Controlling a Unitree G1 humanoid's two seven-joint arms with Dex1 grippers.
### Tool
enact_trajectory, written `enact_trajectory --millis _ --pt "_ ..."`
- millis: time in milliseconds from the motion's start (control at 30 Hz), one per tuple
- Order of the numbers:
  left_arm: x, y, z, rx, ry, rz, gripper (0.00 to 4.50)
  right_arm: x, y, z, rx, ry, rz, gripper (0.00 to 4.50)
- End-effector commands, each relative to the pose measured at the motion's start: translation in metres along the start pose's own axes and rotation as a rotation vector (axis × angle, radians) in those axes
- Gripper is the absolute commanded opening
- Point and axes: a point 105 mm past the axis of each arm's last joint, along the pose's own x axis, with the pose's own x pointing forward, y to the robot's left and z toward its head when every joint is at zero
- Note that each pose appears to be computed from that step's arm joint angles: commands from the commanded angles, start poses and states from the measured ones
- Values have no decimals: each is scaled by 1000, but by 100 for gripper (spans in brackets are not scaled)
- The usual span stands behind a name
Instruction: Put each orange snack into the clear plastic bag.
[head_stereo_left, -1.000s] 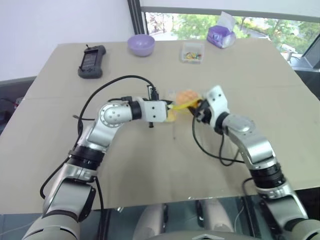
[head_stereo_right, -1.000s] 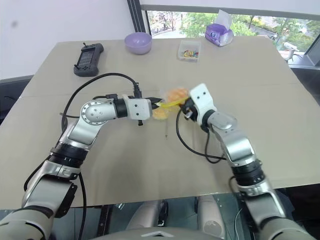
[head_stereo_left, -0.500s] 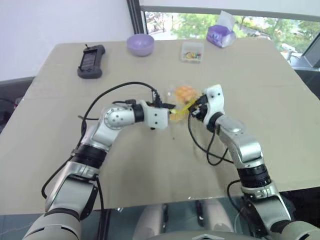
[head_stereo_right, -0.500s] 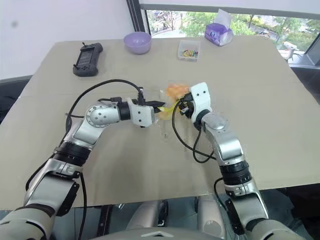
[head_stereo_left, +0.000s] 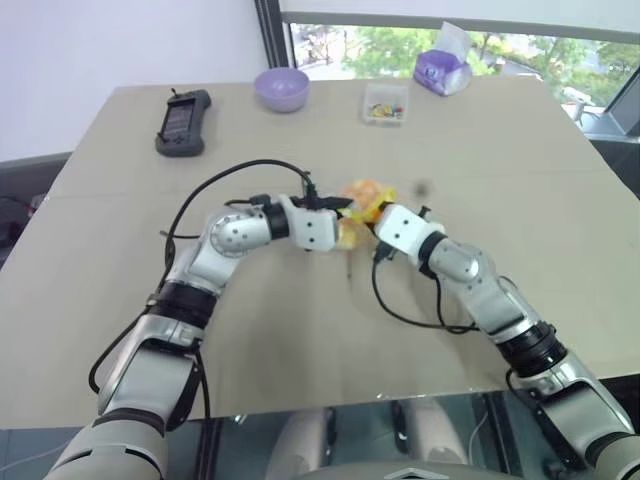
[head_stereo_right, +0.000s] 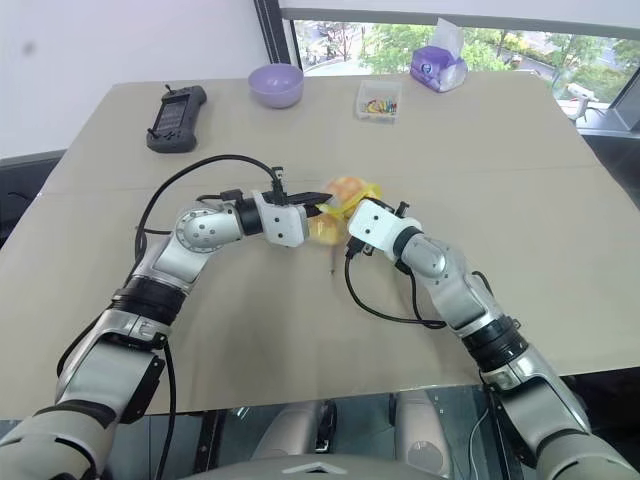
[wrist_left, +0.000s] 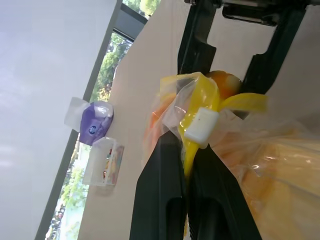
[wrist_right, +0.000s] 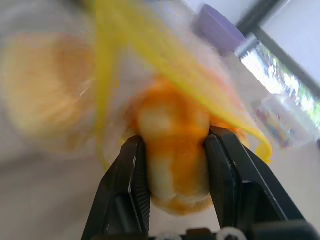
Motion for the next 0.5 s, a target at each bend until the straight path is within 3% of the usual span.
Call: enact_trajectory --millis 33,67,200,267,500 --pt "-1 7 17 20 -75 34 0 -4 -13 5 142 -7 -34 168" --pt "-1 5 17 1 -78 33 0 -4 -13 3 136 2 -29 168" --pt "-4 7 8 -146 -42 79 0 -8 -21 4 102 8 -75 354" --pt "-8 11 -3 -255 -6 101 0 -14 -25 9 89 -3 -74 415" --pt "-18 24 -30 -487 74 152 0 -47 -37 39 91 -81 8 415"
